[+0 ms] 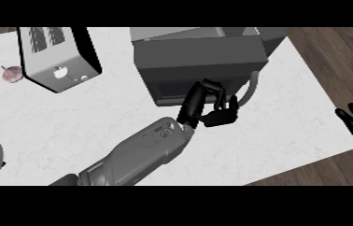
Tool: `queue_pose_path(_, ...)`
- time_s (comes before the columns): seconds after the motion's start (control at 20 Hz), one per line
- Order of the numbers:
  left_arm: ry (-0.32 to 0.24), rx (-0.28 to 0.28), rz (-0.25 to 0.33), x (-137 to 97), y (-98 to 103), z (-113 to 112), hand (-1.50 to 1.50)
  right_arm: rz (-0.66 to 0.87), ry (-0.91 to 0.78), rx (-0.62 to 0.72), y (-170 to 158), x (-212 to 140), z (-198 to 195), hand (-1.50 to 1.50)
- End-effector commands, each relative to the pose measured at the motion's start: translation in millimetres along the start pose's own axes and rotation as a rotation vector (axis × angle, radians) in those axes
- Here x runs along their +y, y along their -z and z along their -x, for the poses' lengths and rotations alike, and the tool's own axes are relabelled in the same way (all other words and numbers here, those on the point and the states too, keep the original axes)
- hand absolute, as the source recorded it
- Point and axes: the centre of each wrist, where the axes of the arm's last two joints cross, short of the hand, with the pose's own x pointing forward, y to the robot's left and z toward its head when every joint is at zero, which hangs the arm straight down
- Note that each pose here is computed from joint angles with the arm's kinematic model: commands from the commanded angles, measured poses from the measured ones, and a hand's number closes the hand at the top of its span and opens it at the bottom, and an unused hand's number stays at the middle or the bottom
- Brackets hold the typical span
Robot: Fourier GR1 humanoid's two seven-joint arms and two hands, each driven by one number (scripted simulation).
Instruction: Pick up the milk, place it into the microwave and close the microwave
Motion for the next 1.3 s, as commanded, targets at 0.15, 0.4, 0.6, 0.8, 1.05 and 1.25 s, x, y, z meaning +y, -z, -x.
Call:
queue_pose_path(0.15, 0.012, -0.052, -0.175, 23, 27, -8, 1.50, -0.064, 0.019, -0.020, 8, 3, -6, -1.50)
queue_pose_path(0.4, 0.015, -0.063, -0.181, 24, 28, -6, 1.50, -0.092, 0.042, -0.017, 7, 7, -5, -1.50)
queue_pose_path(0.6, 0.002, -0.075, -0.191, 25, 32, -9, 1.50, -0.117, 0.047, -0.018, 10, 7, -10, -1.50)
queue_pose_path(0.8, 0.006, -0.083, -0.219, 31, 38, -10, 1.50, -0.137, 0.039, -0.012, 11, 7, -16, -1.50)
queue_pose_path(1.05, -0.001, -0.088, -0.239, 33, 39, -8, 1.50, -0.168, 0.043, -0.021, 15, 10, -18, -1.50)
queue_pose_path(1.25, -0.004, -0.098, -0.244, 33, 38, -7, 1.50, -0.181, 0.051, -0.011, 15, 11, -19, -1.50)
